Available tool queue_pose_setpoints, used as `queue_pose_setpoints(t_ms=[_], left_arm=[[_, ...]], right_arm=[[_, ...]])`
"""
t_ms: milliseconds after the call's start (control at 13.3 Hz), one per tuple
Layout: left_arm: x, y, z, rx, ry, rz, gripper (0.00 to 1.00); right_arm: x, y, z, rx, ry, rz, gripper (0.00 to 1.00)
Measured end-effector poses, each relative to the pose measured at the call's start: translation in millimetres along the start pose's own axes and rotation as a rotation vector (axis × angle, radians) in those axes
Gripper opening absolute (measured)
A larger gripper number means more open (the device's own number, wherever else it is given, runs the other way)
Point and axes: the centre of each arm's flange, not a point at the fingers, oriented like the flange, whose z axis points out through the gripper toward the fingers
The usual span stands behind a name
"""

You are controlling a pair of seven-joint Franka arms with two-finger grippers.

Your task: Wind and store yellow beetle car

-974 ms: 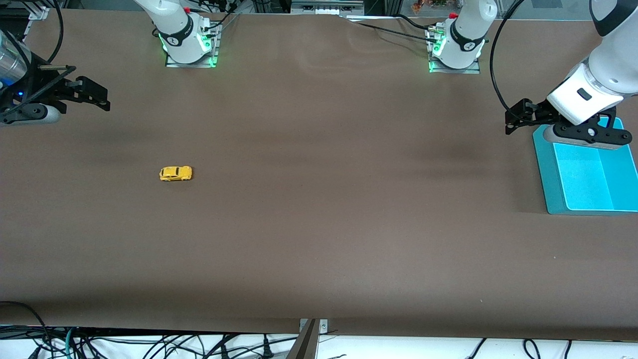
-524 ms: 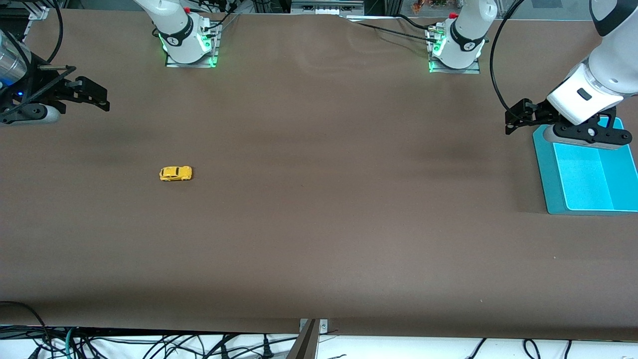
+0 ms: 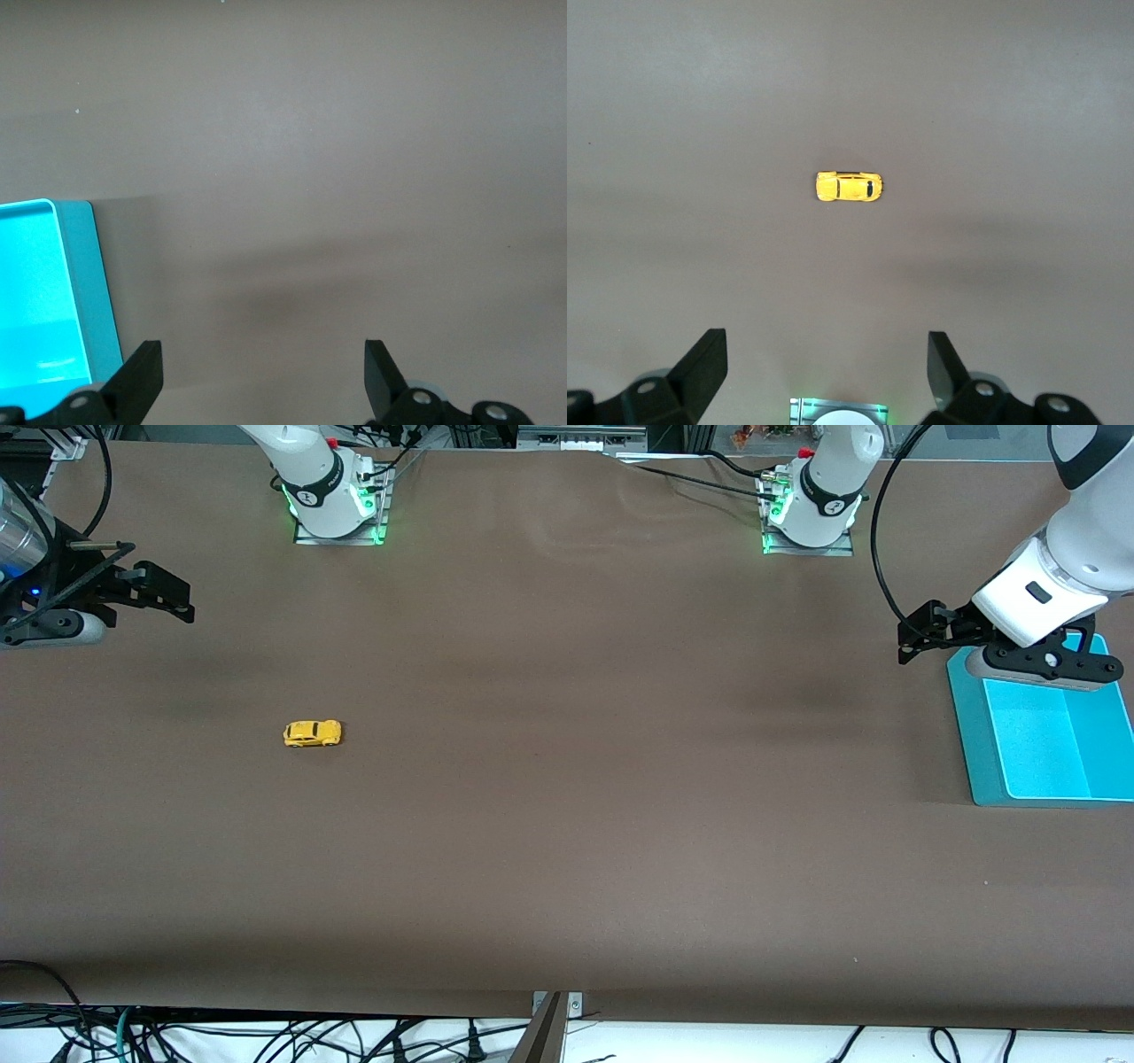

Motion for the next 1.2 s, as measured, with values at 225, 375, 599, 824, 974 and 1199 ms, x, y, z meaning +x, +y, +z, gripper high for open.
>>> queue_pose_setpoints(t_ms=[225,375,599,824,974,1199], left_arm=[[0,0,0,0.0,0.0,0.0,1.0],[0,0,0,0.0,0.0,0.0,1.0],[0,0,0,0.0,0.0,0.0,1.0],[0,0,0,0.0,0.0,0.001,1.0],[0,1,0,0.0,0.0,0.001,1.0],[0,1,0,0.0,0.001,0.001,1.0]], right_arm=[[0,1,0,0.0,0.0,0.002,1.0],[1,1,2,-0.006,-0.004,0.002,1.0],[7,1,11,-0.016,-0.021,-0.021,1.0],[15,1,29,-0.01,-0.056,-0.126,1.0],[32,-1,67,-0.002,-0.093,-0.167,1.0],[54,-4,133,0.007,-0.097,-0.277,1.0]])
